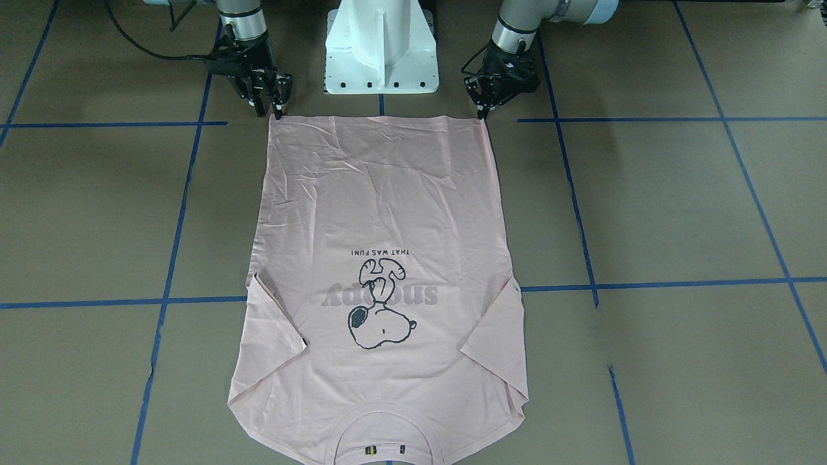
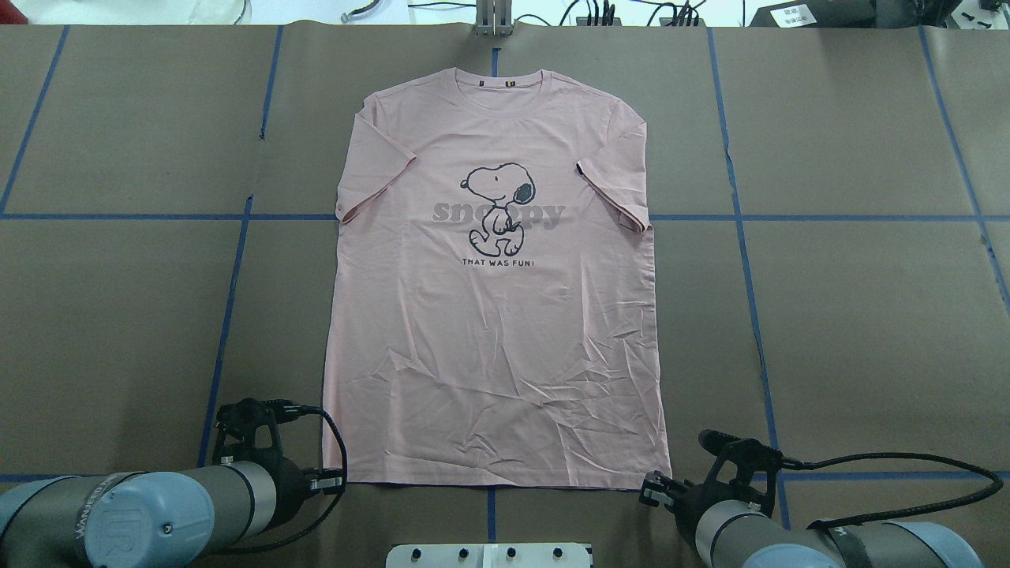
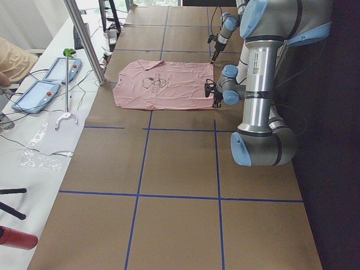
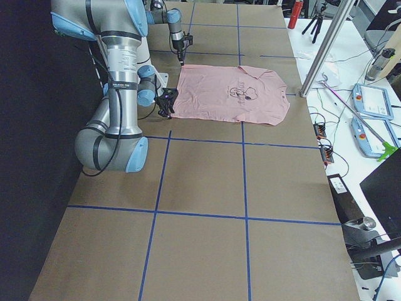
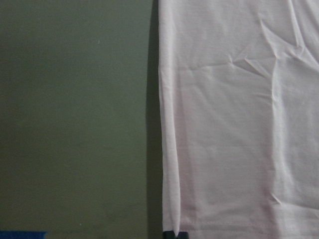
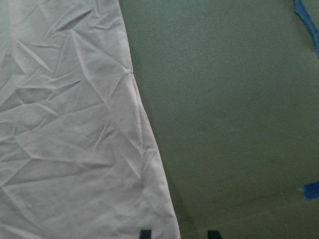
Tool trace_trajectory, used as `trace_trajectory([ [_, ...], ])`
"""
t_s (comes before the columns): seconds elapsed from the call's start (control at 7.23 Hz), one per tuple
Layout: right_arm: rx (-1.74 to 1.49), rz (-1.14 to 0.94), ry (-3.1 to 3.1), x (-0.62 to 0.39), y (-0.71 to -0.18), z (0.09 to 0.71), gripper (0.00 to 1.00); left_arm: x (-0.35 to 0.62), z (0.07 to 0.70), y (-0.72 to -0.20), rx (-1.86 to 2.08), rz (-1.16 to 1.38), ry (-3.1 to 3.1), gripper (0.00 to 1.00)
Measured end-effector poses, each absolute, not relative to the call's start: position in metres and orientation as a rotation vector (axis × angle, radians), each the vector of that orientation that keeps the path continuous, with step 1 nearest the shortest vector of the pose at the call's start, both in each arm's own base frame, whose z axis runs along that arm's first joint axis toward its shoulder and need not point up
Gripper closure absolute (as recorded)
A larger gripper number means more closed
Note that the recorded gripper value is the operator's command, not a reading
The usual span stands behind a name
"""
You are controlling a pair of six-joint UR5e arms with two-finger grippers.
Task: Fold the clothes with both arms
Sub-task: 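Grasp the hem corners with both grippers, then lift the hem with both grippers and fold it toward the collar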
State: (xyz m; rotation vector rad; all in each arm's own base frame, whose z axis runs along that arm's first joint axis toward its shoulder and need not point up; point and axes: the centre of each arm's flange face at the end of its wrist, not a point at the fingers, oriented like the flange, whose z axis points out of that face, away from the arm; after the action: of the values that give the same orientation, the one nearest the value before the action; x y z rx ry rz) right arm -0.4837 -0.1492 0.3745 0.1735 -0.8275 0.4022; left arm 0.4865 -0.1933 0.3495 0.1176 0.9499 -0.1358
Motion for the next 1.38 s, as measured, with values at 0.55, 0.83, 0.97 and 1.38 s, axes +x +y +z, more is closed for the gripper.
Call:
trace_trajectory([
  [0.55, 0.189, 0.408, -0.827, -0.488, -0.151, 0.375, 1.00, 0.487, 0.349, -0.193, 0.116, -0.137, 0.951, 1.00],
  [0.83, 0.212, 0.415, -0.816, -0.486, -0.153, 0.374, 1.00, 0.487, 0.350, -0.193, 0.117, -0.137, 0.951, 1.00],
  [0.97, 0.217, 0.415, -0.813, -0.485, -0.154, 0.373, 1.00, 0.487, 0.350, -0.193, 0.117, -0.136, 0.951, 1.00],
  [1.38, 0.215, 0.397, -0.834, -0.460, -0.160, 0.354, 1.00, 0.469, 0.325, -0.192, 0.110, -0.124, 0.988, 1.00],
])
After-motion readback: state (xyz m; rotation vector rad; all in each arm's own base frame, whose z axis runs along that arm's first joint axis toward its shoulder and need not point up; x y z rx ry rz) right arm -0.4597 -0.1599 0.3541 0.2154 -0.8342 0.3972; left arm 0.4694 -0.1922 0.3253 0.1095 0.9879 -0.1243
